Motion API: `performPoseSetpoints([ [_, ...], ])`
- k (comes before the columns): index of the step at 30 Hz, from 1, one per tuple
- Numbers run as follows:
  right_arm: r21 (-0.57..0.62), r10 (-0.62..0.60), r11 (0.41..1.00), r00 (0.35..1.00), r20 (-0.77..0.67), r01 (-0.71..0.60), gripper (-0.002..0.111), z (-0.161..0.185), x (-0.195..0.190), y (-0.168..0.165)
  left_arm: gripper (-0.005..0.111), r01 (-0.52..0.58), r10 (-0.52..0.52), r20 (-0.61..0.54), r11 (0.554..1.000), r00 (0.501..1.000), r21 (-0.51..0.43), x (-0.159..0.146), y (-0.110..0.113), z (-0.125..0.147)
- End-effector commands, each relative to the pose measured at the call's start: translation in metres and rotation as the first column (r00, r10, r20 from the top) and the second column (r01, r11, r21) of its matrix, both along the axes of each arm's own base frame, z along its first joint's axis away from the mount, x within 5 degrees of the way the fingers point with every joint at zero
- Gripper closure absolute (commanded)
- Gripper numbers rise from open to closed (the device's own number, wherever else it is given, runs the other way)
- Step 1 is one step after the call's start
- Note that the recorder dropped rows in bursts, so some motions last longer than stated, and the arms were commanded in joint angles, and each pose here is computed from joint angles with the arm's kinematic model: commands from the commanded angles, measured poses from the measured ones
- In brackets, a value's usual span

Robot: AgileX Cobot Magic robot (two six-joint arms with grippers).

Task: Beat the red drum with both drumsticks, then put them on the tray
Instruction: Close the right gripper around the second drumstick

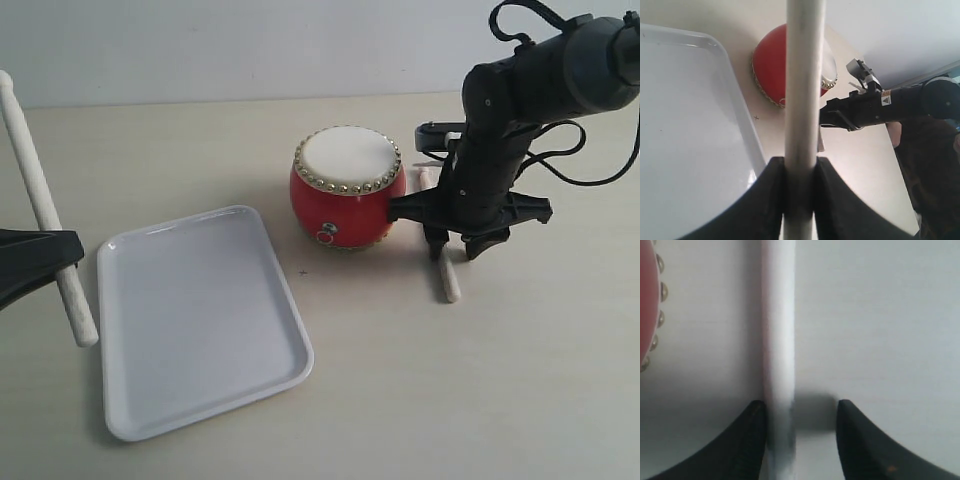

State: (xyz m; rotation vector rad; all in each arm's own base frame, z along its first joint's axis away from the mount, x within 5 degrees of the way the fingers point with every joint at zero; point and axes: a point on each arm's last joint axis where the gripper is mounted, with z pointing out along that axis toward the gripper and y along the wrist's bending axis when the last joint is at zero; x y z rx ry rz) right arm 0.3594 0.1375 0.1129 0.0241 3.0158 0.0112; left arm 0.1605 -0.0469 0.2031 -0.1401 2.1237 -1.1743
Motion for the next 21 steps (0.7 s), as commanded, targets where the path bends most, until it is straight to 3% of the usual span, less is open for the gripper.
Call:
performPoseSetpoints([
  [1,-0.05,0.05,0.997,0.999,0.0,-0.05,0.065,0.0053,-0.0008,0.0042,0.107,0.006,-0.006,0.006,1.0,1.0,-0.015,0.0,-0.0013,0.001],
  [12,-0.033,0.025,0.999,1.0,-0.009,-0.026,0.065,0.0056,-0.0014,0.0057,0.107,0.008,-0.008,0.007,1.0,1.0,-0.017,-0.0001,-0.0015,0.0011],
  [21,-0.08,0.147,0.986,0.989,0.002,-0.146,0.065,0.006,0.0004,0.0029,0.107,0.01,-0.01,0.007,1.0,1.0,-0.015,-0.0003,-0.0015,0.001],
])
